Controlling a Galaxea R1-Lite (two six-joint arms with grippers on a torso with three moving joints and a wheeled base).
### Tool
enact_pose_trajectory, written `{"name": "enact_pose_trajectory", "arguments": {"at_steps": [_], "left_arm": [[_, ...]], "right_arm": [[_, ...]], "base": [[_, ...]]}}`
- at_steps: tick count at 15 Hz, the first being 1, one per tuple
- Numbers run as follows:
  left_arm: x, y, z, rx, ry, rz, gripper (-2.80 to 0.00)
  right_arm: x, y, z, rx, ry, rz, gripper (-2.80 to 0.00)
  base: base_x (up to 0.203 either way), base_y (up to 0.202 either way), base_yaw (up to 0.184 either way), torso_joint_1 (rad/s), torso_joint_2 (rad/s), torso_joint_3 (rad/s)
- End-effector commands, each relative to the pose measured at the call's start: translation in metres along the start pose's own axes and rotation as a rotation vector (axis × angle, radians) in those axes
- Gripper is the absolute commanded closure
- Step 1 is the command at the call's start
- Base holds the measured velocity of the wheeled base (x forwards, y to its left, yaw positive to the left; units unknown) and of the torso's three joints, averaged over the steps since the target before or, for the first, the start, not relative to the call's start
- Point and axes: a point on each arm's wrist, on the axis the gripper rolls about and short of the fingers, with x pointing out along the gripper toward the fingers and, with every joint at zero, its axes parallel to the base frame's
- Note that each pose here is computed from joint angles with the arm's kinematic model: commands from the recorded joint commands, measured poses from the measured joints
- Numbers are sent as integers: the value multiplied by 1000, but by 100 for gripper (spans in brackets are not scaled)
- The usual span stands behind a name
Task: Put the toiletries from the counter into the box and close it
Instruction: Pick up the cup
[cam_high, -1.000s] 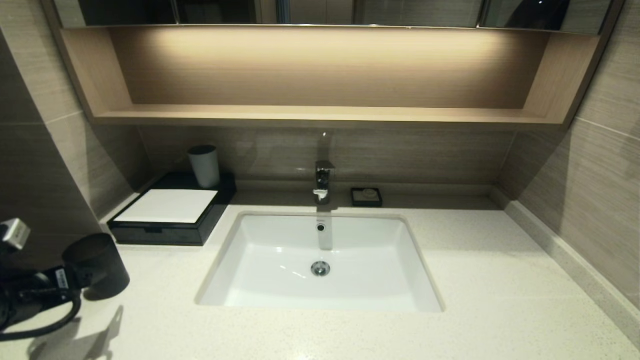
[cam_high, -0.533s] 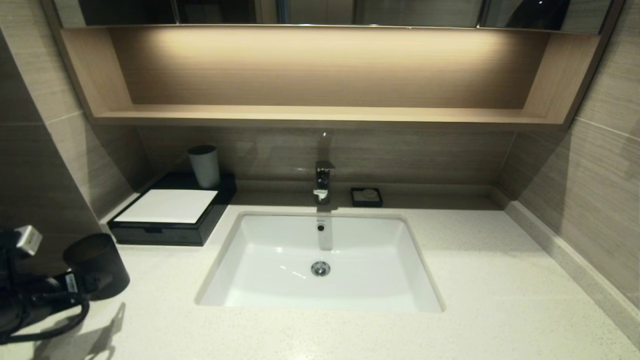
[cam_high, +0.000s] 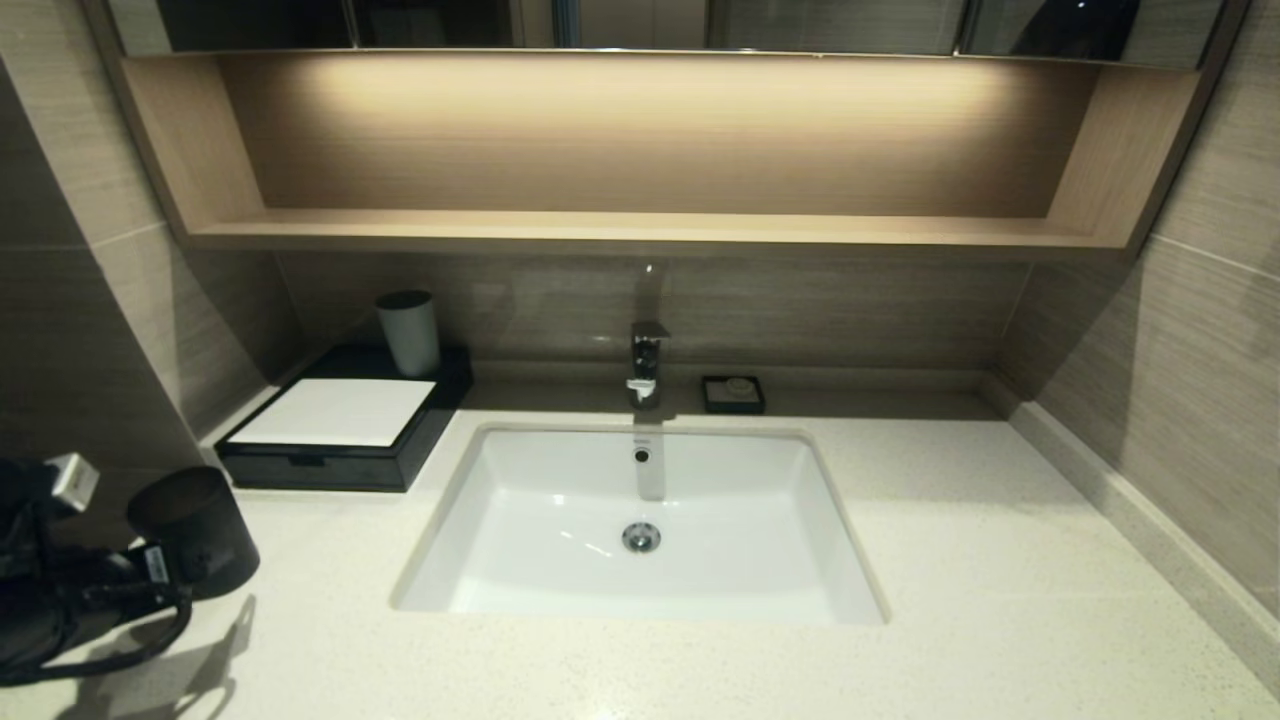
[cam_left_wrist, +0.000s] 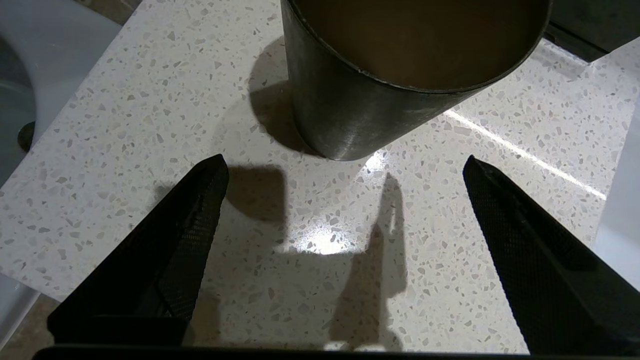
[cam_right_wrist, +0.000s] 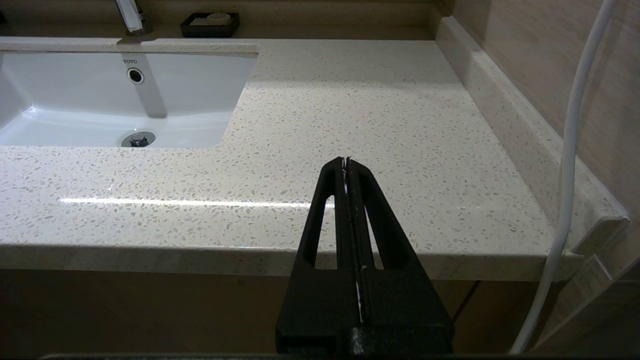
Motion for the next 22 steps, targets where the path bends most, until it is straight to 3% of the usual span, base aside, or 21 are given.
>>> {"name": "enact_pose_trajectory", "arguments": {"at_steps": [1, 6, 11, 22], "left_arm": [[5, 1, -3, -3, 21, 4, -280], [16, 2, -6, 12, 56, 5, -280], [34, 3, -7, 24, -7, 1, -280], [38, -1, -9, 38, -4, -20, -280]], "right_arm": [[0, 0, 0, 0, 1, 0, 0], [0, 0, 0, 0, 1, 0, 0], [0, 0, 0, 0, 1, 0, 0], [0, 0, 0, 0, 1, 0, 0]], "base": [[0, 0, 0, 0, 0, 0], [0, 0, 0, 0, 0, 0], [0, 0, 0, 0, 0, 0], [0, 0, 0, 0, 0, 0]]}}
